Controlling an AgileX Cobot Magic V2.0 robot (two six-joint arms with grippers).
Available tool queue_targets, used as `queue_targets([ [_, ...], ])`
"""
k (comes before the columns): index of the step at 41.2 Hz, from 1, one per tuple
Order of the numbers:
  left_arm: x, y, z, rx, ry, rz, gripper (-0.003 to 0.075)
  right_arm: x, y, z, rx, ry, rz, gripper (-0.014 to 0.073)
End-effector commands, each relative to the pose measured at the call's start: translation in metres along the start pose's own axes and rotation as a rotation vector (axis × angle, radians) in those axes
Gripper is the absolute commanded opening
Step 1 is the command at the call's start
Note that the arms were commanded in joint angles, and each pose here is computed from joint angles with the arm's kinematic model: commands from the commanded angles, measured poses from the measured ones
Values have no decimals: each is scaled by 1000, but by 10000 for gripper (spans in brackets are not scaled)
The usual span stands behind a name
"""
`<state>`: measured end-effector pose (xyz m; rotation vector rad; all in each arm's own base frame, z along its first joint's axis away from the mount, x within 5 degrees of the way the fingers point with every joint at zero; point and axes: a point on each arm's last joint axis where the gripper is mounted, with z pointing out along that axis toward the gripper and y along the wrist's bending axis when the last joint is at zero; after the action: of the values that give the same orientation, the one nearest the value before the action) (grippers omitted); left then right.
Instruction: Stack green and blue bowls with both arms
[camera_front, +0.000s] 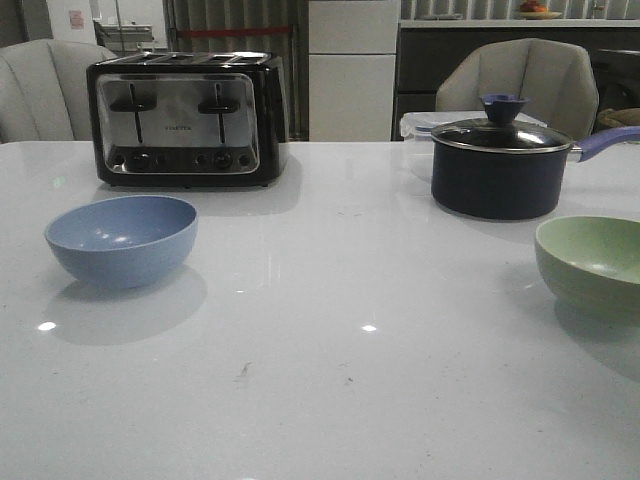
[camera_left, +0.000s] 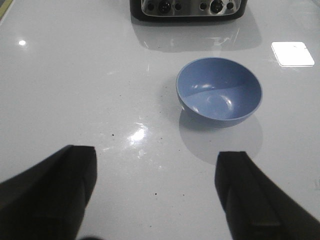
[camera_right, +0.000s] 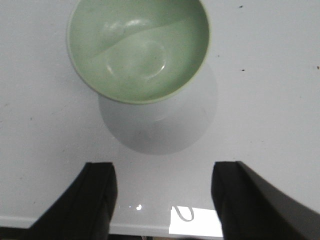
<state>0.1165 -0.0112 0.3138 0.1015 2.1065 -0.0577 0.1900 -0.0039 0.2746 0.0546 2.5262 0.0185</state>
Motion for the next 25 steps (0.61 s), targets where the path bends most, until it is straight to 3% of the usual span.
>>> queue_targets([
  [1, -17, -1, -4, 10, -108, -8, 561, -28, -10, 3, 31, -55, 36, 527],
  [13, -17, -1, -4, 10, -108, -8, 561, -65, -40, 52, 72, 119, 98, 518],
  [25, -17, -1, -4, 10, -108, -8, 561, -87, -47, 112, -64, 223, 135, 518],
])
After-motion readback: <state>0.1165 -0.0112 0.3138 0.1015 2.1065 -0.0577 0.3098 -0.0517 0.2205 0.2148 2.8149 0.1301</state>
